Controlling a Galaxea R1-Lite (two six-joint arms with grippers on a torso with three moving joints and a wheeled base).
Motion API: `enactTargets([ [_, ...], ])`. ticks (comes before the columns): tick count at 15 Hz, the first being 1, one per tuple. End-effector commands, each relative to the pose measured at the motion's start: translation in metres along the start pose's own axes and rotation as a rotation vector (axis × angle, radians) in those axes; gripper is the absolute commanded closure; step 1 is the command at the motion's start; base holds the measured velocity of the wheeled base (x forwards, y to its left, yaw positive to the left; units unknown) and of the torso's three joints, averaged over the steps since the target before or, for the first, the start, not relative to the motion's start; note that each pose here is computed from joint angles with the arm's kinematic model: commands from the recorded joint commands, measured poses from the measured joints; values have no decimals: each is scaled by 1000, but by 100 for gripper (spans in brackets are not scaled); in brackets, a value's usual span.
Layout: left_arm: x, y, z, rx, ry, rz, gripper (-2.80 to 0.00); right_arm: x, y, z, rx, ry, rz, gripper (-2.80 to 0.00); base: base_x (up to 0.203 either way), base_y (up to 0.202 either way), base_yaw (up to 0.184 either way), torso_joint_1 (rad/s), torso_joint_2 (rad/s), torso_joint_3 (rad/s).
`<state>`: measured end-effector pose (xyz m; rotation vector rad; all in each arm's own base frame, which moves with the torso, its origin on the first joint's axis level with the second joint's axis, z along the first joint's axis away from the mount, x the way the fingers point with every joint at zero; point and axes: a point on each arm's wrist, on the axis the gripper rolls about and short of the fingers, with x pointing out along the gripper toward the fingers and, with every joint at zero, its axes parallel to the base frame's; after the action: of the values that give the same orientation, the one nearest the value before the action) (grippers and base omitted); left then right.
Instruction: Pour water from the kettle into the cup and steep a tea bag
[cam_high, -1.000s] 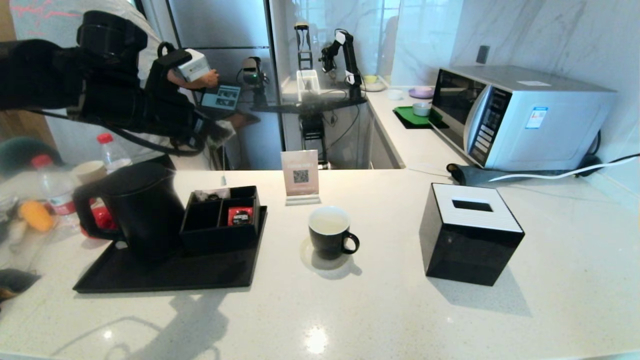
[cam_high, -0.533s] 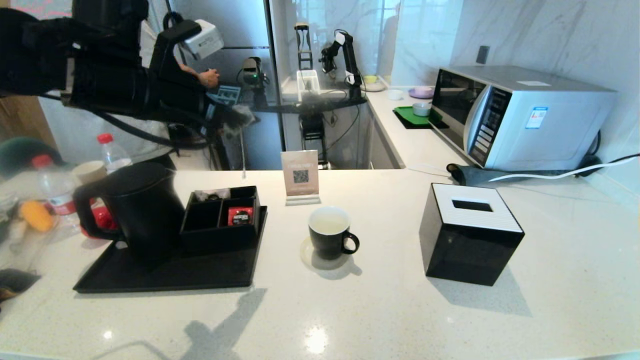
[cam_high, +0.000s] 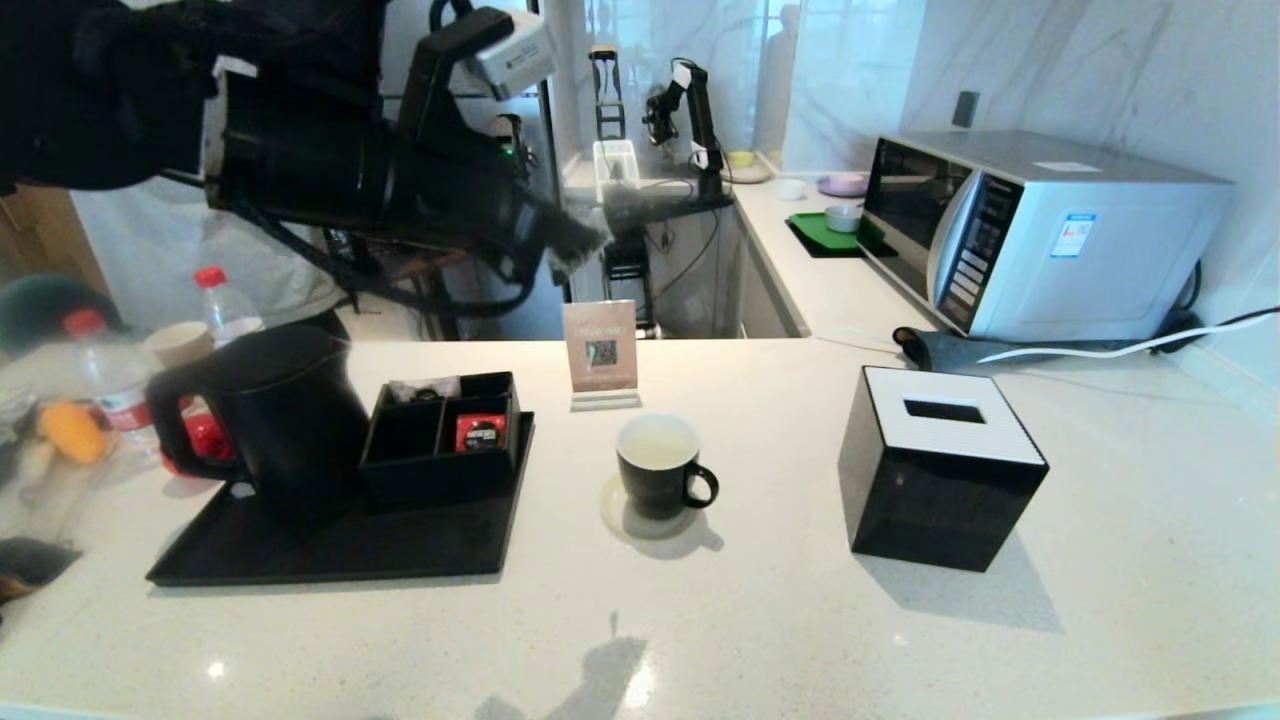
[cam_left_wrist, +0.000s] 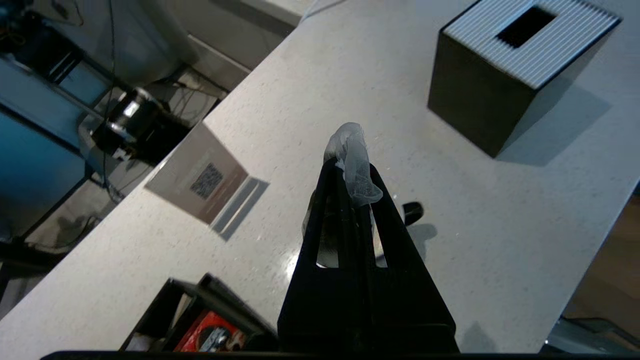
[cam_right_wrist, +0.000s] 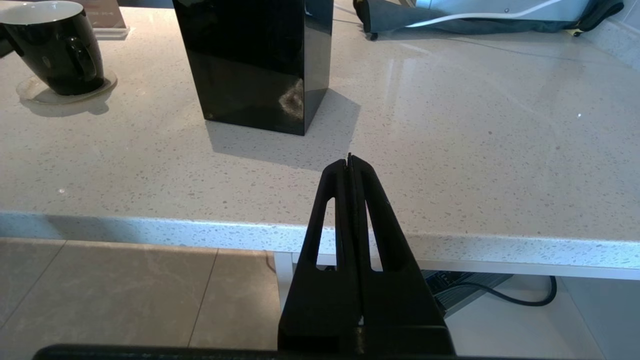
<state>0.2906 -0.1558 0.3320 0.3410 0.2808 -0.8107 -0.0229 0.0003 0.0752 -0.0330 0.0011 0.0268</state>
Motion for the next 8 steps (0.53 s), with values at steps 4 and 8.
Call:
enactTargets([
  [4, 6, -20, 23, -24, -134, 53, 0, 0, 0, 0, -1, 1, 1, 0, 0, 0, 0, 0, 0, 0],
  [8, 16, -32, 25, -102, -182, 33, 0, 0, 0, 0, -1, 1, 1, 0, 0, 0, 0, 0, 0, 0],
])
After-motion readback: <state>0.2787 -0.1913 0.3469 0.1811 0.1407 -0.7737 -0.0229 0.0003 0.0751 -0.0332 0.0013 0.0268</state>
